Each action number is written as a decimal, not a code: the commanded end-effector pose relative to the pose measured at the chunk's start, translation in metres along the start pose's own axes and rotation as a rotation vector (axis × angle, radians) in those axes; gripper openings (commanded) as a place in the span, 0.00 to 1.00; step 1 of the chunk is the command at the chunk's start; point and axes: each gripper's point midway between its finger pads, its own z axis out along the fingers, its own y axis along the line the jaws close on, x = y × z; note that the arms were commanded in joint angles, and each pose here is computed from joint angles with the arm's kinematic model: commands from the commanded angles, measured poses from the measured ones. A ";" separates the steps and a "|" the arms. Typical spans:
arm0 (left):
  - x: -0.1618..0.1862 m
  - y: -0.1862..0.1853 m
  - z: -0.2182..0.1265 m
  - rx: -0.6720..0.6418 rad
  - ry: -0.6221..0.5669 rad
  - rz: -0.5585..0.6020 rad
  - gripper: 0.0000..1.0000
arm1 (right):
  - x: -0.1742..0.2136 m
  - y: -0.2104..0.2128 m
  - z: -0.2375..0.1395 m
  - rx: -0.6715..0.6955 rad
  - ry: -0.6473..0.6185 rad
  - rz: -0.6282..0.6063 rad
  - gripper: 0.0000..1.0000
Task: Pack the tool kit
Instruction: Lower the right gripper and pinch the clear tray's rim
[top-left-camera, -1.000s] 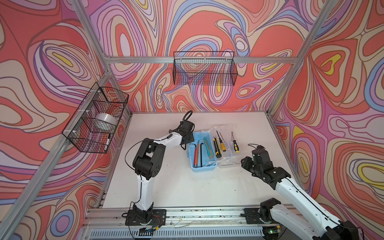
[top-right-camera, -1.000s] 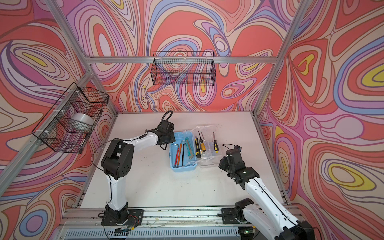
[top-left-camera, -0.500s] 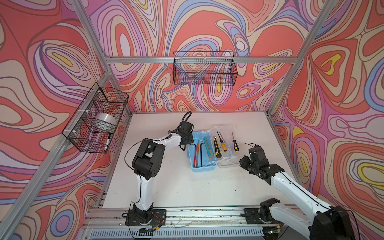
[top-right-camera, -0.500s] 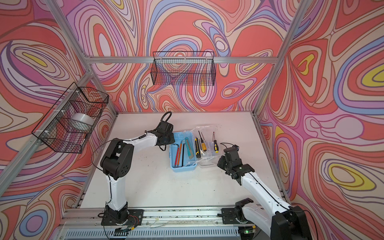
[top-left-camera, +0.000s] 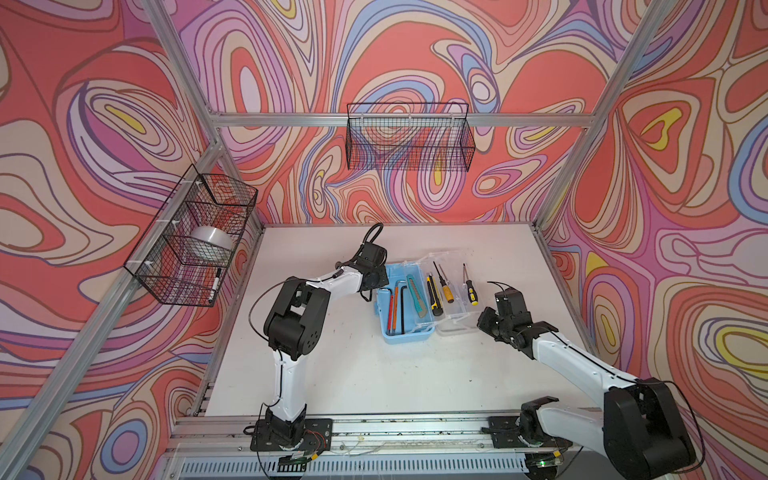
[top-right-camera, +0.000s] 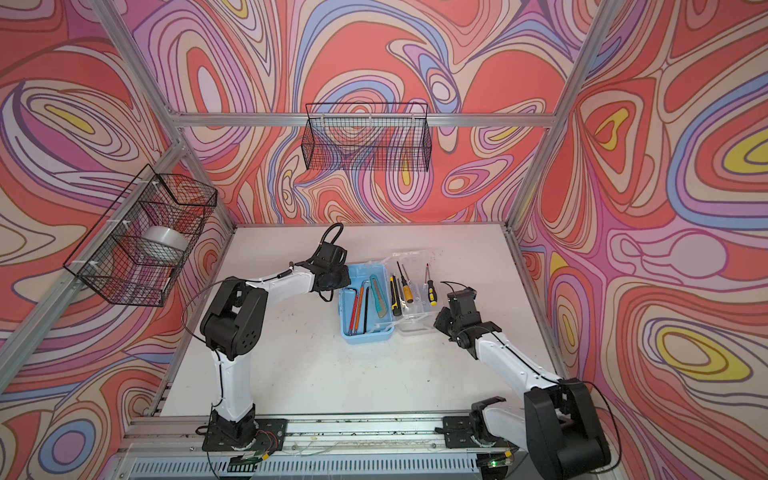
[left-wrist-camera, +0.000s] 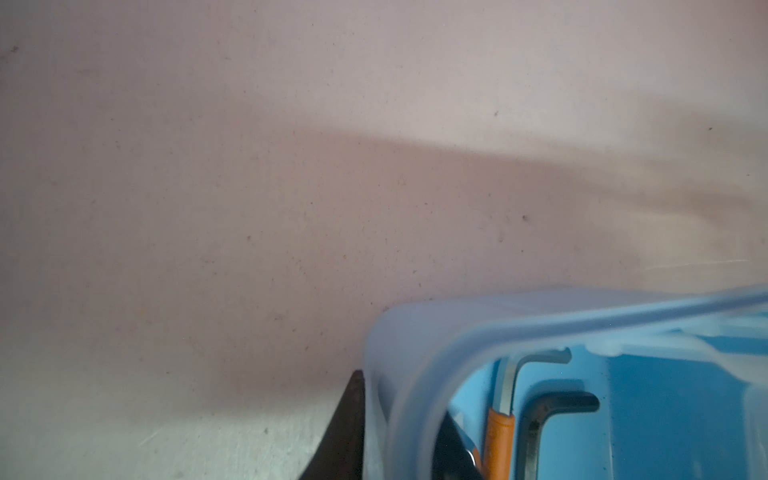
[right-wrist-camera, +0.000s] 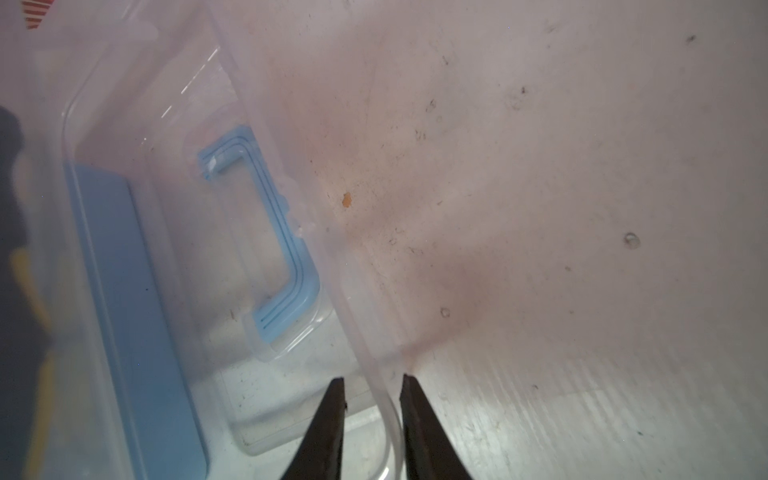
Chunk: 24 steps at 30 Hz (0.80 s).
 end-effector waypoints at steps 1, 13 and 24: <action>0.007 0.006 -0.002 -0.008 0.022 -0.005 0.17 | -0.003 0.008 0.005 -0.038 -0.002 -0.006 0.25; 0.007 0.000 -0.002 0.021 0.029 -0.016 0.00 | -0.012 0.014 -0.001 -0.044 -0.018 -0.008 0.00; 0.006 -0.019 -0.009 0.046 0.036 -0.012 0.00 | -0.048 0.044 -0.044 -0.104 -0.100 -0.044 0.00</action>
